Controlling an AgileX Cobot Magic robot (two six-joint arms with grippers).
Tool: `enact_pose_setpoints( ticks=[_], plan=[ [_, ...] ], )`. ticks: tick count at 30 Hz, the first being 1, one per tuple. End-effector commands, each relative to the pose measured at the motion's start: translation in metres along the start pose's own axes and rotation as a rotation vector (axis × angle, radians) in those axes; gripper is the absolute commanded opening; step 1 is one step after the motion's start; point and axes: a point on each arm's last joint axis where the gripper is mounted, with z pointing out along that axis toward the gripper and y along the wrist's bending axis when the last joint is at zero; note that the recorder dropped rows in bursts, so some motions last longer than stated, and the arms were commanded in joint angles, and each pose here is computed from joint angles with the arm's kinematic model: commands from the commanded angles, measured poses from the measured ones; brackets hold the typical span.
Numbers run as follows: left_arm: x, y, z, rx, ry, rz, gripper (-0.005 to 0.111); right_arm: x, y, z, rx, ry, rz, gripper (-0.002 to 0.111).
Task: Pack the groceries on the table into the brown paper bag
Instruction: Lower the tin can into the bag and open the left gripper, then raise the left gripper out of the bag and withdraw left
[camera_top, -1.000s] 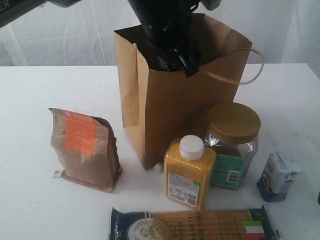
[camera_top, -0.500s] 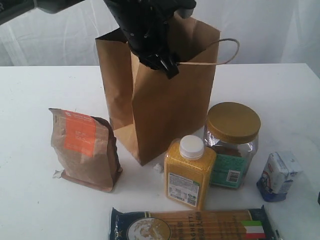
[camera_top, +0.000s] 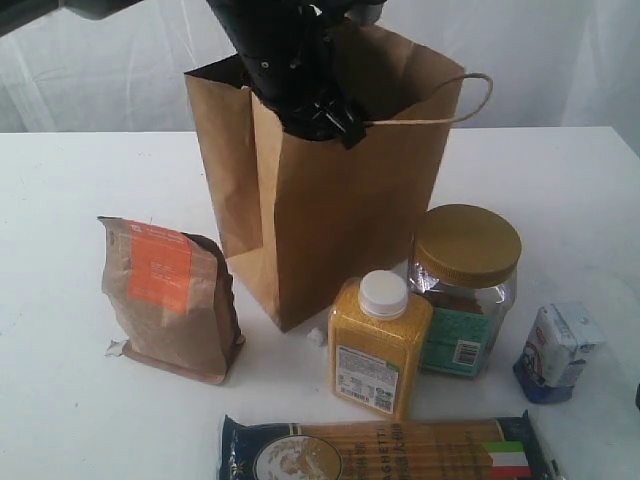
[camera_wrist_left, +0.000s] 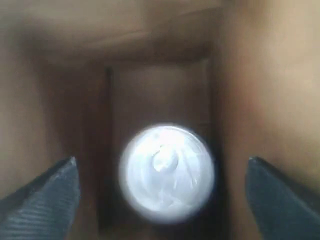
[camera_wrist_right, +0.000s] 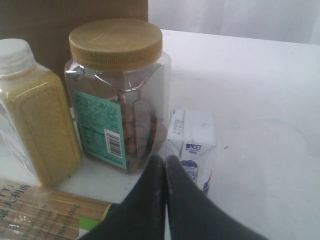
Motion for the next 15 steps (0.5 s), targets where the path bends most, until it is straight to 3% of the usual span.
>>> enact_pose_setpoints(
  ticks=[1, 6, 9, 15],
  plan=[
    [-0.001, 0.0, -0.026, -0.008, -0.034, -0.02, 0.09, -0.001, 0.0, 0.0, 0.002, -0.018, -0.006, 0.0],
    [0.005, -0.003, -0.061, -0.003, -0.034, -0.042, 0.087, -0.001, 0.0, 0.0, 0.002, -0.018, -0.006, 0.0],
    [0.008, -0.018, -0.078, 0.152, -0.034, -0.076, 0.072, -0.001, 0.0, 0.0, 0.002, -0.018, -0.006, 0.0],
    [0.002, -0.029, -0.098, 0.248, -0.137, -0.067, 0.048, -0.001, 0.0, 0.0, 0.002, -0.018, -0.006, 0.0]
  ],
)
